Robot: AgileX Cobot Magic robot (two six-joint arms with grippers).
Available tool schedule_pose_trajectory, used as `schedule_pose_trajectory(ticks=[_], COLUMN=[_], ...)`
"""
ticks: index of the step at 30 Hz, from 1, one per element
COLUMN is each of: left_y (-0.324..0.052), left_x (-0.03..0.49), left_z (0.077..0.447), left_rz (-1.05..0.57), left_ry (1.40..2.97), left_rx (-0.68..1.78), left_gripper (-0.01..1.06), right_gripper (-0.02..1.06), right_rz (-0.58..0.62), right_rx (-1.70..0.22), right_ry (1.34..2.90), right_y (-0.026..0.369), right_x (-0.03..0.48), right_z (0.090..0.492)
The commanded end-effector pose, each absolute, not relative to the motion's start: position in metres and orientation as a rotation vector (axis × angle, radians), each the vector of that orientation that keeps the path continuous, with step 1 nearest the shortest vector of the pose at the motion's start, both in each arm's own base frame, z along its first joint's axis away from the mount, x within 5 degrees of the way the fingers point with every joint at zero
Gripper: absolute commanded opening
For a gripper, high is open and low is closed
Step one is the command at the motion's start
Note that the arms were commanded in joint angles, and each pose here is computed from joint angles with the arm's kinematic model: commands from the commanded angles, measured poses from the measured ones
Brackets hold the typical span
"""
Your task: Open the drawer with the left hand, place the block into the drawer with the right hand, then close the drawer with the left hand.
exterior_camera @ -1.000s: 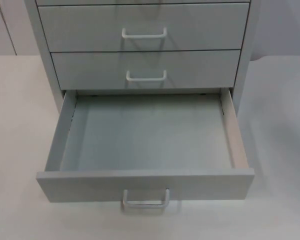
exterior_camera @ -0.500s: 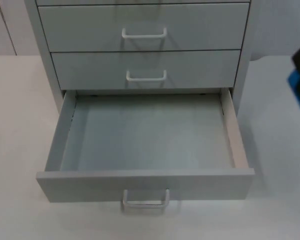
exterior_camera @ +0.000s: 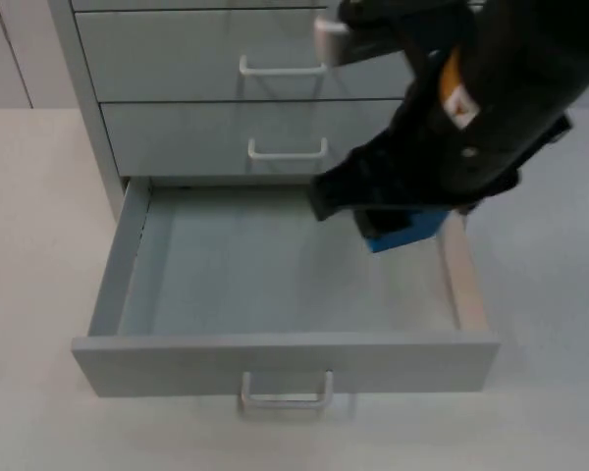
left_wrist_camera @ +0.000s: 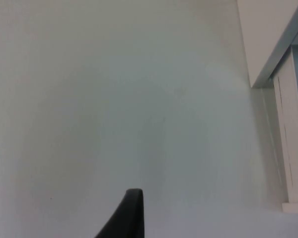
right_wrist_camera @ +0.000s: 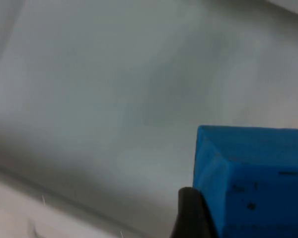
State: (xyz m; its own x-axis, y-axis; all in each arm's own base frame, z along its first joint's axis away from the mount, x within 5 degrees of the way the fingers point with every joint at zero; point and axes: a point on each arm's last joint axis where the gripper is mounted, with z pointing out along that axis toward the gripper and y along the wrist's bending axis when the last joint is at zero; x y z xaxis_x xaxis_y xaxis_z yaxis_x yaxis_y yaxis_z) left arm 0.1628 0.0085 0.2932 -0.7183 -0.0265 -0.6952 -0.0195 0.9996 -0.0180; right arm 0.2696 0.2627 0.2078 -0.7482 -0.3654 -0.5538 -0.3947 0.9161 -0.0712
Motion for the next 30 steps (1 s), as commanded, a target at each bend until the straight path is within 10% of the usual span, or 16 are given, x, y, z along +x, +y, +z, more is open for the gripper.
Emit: schedule_pose_trajectory(ticks=[1, 24, 30], left_y=[0.008, 0.008, 0.009], left_x=[0.162, 0.162, 0.162], left_z=[0.293, 0.293, 0.293], left_rz=[-0.020, -0.020, -0.019], left_ry=[2.368, 2.366, 2.364], left_rx=[-0.046, -0.046, -0.046], left_gripper=[1.05, 1.05, 1.05], right_gripper=[0.00, 0.01, 0.22], right_rz=[0.115, 0.118, 0.109], right_rx=[-0.503, -0.369, -0.380], right_ry=[2.452, 2.408, 2.425], right_y=[0.273, 0.292, 0.292], right_x=[0.276, 0.301, 0.301], right_z=[0.203, 0.120, 0.111])
